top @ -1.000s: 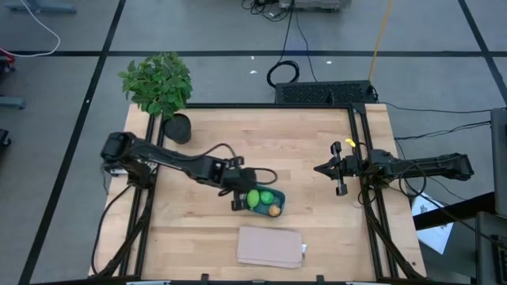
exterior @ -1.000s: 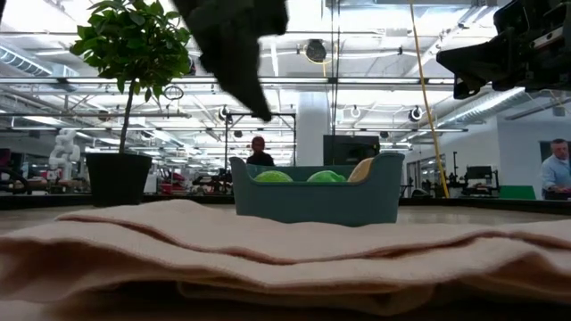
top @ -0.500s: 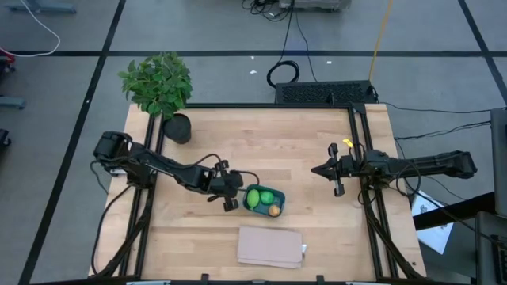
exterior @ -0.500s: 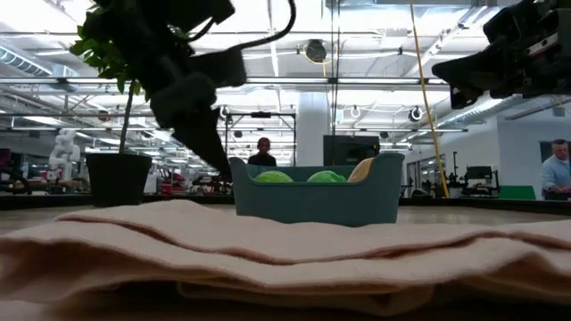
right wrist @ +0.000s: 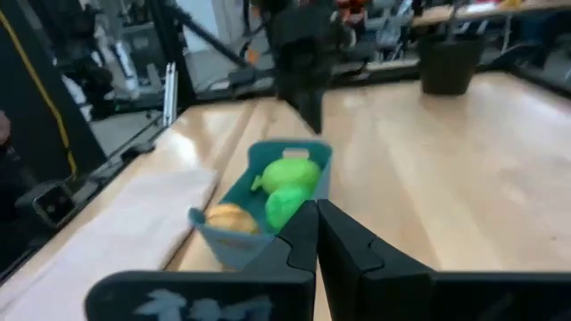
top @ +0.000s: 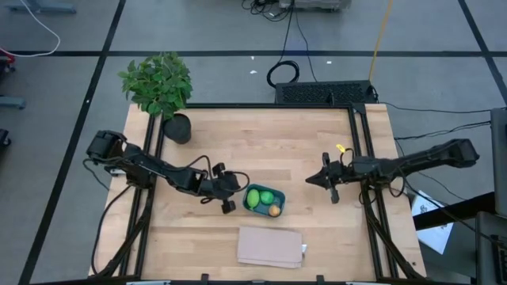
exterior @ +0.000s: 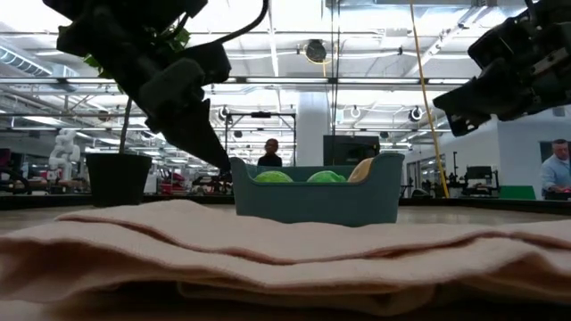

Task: Pick and placing Produce into tupperware
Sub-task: Adjust the blue bin, then return to Home Position

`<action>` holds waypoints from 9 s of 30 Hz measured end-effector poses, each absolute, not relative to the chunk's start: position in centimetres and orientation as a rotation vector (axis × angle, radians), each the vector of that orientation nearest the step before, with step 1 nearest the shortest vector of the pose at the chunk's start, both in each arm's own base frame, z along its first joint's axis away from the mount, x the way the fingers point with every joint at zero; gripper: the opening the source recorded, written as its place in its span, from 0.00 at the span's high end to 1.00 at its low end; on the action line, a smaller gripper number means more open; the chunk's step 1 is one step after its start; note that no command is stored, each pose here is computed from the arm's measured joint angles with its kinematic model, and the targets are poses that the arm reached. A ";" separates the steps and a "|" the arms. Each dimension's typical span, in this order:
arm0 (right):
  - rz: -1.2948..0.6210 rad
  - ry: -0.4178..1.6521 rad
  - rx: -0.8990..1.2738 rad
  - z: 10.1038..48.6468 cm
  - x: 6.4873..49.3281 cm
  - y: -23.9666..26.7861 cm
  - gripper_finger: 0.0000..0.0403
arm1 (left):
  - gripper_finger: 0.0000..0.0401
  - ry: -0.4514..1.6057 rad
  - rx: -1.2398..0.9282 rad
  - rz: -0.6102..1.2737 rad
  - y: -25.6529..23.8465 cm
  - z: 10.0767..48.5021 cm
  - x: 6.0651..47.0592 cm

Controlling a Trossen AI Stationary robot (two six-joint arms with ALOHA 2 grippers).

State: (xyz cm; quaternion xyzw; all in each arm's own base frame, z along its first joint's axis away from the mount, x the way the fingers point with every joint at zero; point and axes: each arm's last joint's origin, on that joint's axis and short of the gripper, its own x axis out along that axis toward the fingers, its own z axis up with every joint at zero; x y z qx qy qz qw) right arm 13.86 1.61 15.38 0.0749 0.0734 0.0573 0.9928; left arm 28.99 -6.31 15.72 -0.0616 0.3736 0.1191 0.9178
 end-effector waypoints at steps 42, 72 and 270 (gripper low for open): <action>0.256 0.435 0.188 11.3 18.9 5.8 1.00 | 1.00 0.724 -0.211 0.261 -8.0 14.9 29.3; 0.269 0.437 0.172 10.9 19.3 5.9 1.00 | 0.99 0.686 -0.244 0.155 -9.5 14.2 30.0; 0.085 -0.177 0.094 18.7 12.0 1.4 1.00 | 1.00 0.021 0.285 -0.079 -1.7 19.1 8.8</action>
